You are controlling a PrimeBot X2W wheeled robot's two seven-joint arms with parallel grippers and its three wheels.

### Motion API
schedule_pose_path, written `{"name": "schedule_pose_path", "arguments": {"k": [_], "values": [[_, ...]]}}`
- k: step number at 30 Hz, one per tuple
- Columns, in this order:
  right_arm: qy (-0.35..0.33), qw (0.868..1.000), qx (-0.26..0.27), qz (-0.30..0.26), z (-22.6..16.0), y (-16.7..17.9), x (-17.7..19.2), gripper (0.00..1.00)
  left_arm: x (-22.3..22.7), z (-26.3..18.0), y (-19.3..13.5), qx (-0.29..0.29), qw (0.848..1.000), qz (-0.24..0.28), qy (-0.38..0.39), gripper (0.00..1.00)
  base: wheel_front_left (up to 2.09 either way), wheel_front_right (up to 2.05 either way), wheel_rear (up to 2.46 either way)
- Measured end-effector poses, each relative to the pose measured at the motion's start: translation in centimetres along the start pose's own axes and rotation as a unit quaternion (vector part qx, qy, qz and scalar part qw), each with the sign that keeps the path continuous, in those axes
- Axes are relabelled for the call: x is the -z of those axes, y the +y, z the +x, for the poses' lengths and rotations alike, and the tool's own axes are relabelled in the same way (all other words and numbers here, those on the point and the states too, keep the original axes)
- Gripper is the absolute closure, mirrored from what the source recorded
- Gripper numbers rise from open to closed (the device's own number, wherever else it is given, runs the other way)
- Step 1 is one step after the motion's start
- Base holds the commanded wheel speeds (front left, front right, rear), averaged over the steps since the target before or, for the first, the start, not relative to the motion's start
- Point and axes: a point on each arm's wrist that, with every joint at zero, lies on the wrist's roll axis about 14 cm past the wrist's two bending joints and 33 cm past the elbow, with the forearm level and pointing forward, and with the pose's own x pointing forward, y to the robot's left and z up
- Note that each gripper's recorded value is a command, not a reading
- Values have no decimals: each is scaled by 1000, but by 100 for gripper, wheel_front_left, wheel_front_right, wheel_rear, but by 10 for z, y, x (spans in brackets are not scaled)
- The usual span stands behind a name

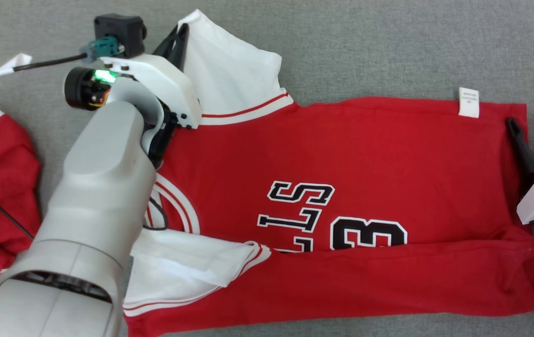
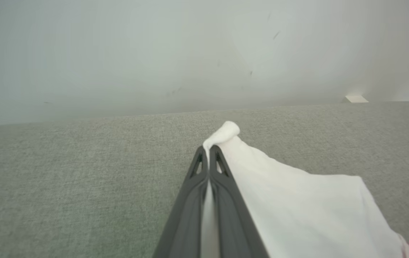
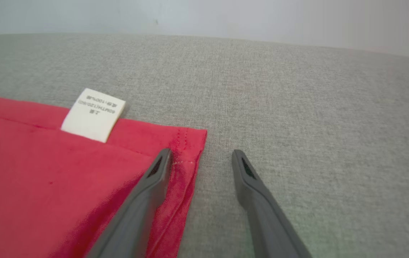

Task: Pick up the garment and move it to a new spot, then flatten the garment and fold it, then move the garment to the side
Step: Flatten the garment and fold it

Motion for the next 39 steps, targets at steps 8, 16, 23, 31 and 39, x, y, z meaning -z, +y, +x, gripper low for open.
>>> {"name": "schedule_pose_path", "arguments": {"k": [8,16,23,31,39], "values": [[-27,999,-23,-2,-8,8,-20,100,-26,-15,13,-14,999,-21,-48,100,0,0,0],[-118,993,-22,-3,-37,9,-66,100,-68,-51,30,-29,989,-50,-135,100,0,0,0],[-134,990,-30,21,-71,22,-56,100,-40,-114,44,-69,980,-96,-163,100,0,0,0],[-90,994,-15,68,-102,24,-9,100,37,-190,28,-115,976,-164,-88,100,0,0,0],[-56,993,3,107,-112,25,26,0,83,-220,-3,-113,970,-215,-3,31,0,0,0]]}}
